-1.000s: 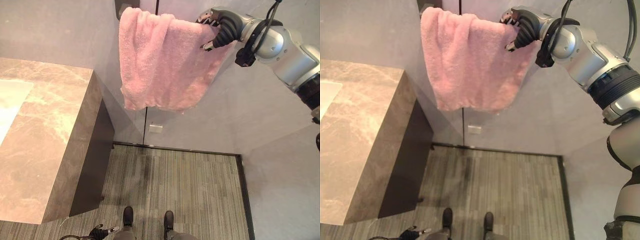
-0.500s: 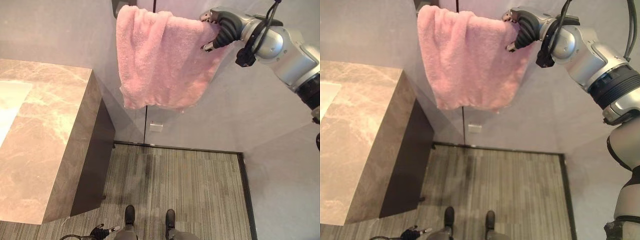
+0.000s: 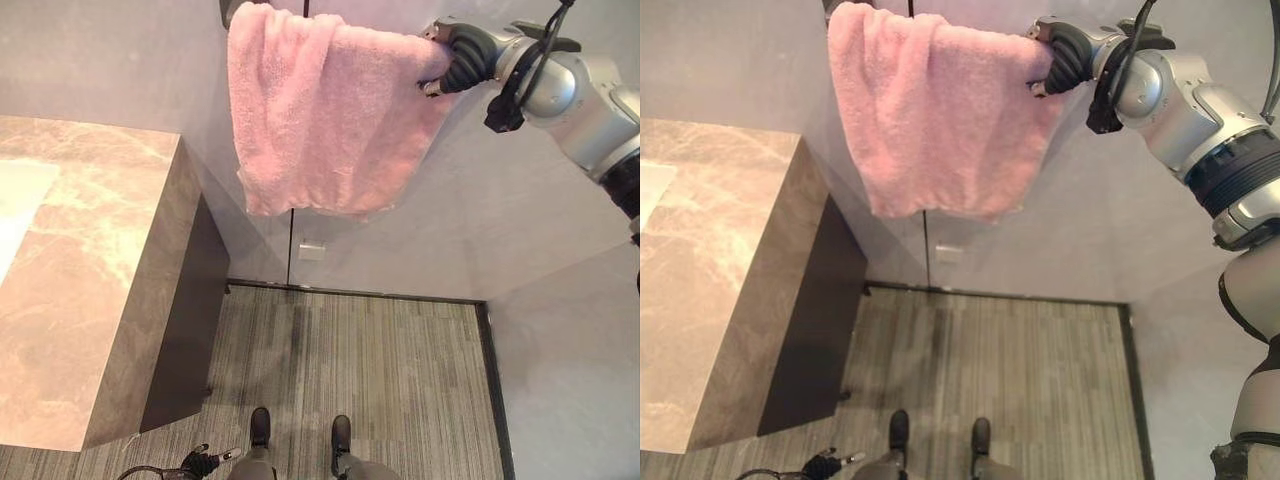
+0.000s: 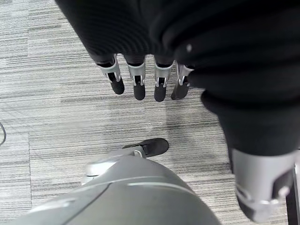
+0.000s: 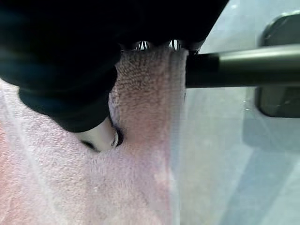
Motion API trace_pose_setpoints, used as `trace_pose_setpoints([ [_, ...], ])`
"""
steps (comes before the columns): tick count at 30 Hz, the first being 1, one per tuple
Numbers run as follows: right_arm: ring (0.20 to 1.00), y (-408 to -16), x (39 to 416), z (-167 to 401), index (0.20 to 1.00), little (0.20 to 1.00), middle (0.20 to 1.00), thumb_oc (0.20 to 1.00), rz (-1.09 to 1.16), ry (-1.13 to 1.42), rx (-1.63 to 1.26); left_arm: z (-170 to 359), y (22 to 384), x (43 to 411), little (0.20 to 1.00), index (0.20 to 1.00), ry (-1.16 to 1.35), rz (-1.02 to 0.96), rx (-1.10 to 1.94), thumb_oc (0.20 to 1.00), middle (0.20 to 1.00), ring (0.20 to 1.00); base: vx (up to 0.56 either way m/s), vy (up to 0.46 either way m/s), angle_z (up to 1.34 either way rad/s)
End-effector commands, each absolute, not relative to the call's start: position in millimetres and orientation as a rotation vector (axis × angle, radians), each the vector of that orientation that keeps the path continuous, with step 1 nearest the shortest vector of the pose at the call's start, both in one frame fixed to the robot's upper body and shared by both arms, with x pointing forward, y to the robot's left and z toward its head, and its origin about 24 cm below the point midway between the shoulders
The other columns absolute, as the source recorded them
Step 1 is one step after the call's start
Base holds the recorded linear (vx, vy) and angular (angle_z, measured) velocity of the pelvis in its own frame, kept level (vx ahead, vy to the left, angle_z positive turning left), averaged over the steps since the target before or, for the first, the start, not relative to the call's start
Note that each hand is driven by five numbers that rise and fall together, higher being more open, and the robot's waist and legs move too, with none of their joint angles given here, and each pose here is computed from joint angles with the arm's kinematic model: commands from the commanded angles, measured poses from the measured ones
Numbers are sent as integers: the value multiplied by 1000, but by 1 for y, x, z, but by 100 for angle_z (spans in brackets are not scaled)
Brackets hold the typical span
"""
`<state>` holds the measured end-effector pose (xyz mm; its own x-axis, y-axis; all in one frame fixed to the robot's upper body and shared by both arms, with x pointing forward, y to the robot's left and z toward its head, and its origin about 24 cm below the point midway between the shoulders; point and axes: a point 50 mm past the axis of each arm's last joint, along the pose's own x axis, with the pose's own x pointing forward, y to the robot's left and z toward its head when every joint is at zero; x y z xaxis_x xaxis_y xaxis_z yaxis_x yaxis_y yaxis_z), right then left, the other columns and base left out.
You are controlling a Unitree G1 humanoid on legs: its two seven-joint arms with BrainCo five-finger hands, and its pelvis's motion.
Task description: Put brush and paste in cup on sink, flatten towel.
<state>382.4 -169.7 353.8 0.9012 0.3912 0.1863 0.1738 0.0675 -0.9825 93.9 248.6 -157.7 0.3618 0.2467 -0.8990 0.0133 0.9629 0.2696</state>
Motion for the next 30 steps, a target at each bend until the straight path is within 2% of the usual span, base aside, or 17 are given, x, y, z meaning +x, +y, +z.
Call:
trace_pose_setpoints([
  [1, 504, -206, 369, 405, 504, 504, 504, 504, -71, -500, -1490, -151, 259, 109, 1000, 1000, 1164, 155, 303, 1000, 1000, 1000, 0, 0, 0],
  [7, 485, -215, 367, 406, 485, 485, 485, 485, -104, -480, -1505, -151, 260, 110, 1000, 1000, 1162, 154, 307, 1000, 1000, 1000, 0, 0, 0],
  [8, 451, -218, 367, 405, 451, 451, 451, 451, -108, -473, -1508, -151, 260, 110, 1000, 1000, 1162, 154, 309, 1000, 1000, 1000, 0, 0, 0],
  [13, 423, -229, 367, 401, 423, 423, 423, 423, -129, -441, -1514, -151, 259, 111, 1000, 1000, 1161, 148, 310, 1000, 1000, 1000, 0, 0, 0],
  [16, 360, -232, 367, 400, 360, 360, 360, 360, -139, -432, -1515, -151, 258, 111, 1000, 1000, 1158, 146, 308, 1000, 1000, 1000, 0, 0, 0],
  [17, 241, -234, 366, 399, 241, 241, 241, 241, -144, -431, -1510, -151, 258, 111, 1000, 1000, 1158, 146, 307, 1000, 1000, 1000, 0, 0, 0],
  [18, 200, -235, 366, 399, 200, 200, 200, 200, -148, -431, -1504, -151, 257, 112, 1000, 1000, 1156, 146, 306, 1000, 1000, 1000, 0, 0, 0],
  [25, 200, -245, 365, 396, 200, 200, 200, 200, -177, -424, -1507, -151, 256, 111, 1000, 1000, 1156, 144, 308, 1000, 1000, 1000, 0, 0, 0],
  [26, 310, -245, 365, 396, 310, 310, 310, 310, -177, -423, -1507, -151, 256, 111, 1000, 1000, 1156, 144, 308, 1000, 1000, 1000, 0, 0, 0],
  [27, 501, -246, 365, 395, 501, 501, 501, 501, -180, -420, -1506, -152, 256, 111, 1000, 1000, 1158, 145, 306, 1000, 1000, 1000, 0, 0, 0],
  [28, 1000, -247, 365, 393, 1000, 1000, 1000, 1000, -184, -419, -1508, -152, 256, 110, 1000, 1000, 1160, 146, 306, 1000, 1000, 1000, 0, 0, 0],
  [30, 1000, -246, 365, 392, 1000, 1000, 1000, 1000, -183, -422, -1508, -152, 257, 110, 1000, 1000, 1160, 147, 305, 1000, 1000, 1000, 0, 0, 0],
])
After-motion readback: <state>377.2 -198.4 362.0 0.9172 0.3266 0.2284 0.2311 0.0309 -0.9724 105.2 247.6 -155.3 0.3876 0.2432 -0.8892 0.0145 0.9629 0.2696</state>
